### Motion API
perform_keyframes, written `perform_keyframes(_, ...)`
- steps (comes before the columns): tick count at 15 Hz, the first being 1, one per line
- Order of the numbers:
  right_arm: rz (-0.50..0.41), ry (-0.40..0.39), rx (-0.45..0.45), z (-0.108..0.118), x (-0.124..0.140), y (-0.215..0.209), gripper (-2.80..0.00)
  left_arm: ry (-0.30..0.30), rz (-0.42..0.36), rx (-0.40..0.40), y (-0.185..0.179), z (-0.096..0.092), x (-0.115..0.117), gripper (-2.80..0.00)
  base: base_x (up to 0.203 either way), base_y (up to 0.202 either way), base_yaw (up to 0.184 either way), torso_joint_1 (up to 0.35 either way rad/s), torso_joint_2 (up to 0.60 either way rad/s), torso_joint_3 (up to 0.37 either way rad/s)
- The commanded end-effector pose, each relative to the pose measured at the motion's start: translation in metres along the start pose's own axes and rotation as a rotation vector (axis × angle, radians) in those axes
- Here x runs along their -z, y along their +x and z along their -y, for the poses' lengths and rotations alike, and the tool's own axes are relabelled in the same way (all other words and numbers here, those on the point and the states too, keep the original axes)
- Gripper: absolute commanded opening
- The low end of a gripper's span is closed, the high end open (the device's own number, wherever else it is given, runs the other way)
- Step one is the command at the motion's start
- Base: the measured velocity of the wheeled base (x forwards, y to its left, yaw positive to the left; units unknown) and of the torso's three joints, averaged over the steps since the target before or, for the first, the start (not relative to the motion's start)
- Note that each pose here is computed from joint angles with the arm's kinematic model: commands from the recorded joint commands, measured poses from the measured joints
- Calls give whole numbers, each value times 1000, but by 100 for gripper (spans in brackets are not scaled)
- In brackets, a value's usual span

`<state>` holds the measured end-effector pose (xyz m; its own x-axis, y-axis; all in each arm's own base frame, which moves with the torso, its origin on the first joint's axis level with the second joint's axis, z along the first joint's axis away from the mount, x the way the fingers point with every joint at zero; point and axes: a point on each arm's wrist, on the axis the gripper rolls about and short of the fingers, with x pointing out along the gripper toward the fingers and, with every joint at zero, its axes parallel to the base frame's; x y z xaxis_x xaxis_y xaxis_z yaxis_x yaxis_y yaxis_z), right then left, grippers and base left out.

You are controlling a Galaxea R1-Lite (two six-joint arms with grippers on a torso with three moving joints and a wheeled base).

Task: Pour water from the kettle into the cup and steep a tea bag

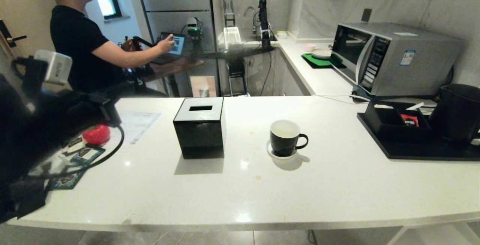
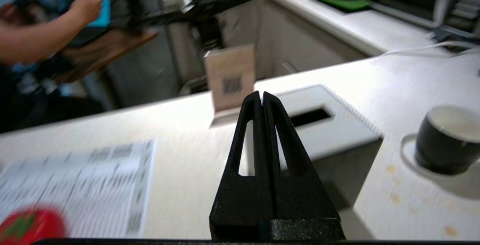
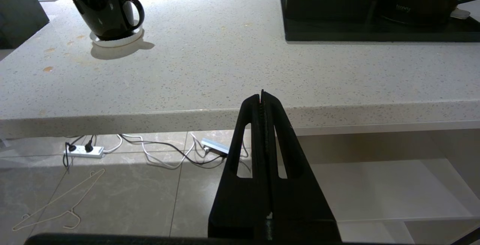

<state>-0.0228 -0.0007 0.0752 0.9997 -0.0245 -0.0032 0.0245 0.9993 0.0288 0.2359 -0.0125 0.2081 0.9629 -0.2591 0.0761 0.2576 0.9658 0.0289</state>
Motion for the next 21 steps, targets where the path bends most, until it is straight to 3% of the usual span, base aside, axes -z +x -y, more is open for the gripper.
perform_keyframes(1,-1,0,0,0,0,0,-280,10,21,-52,-33,6,-3,-280,0,0,0,0,0,0)
perform_keyframes(4,-1,0,0,0,0,0,-280,63,-36,-138,-62,11,11,-280,0,0,0,0,0,0)
perform_keyframes(7,0,0,0,0,0,0,-280,152,-124,-158,-92,18,28,-280,0,0,0,0,0,0)
perform_keyframes(11,-1,0,0,0,0,0,-280,176,-204,-231,-123,23,48,-280,0,0,0,0,0,0)
perform_keyframes(17,-1,0,0,0,0,0,-280,161,-279,-242,-165,33,64,-280,0,0,0,0,0,0)
perform_keyframes(21,-1,0,0,0,0,0,-280,37,-390,-242,-188,39,85,-280,0,0,0,0,0,0)
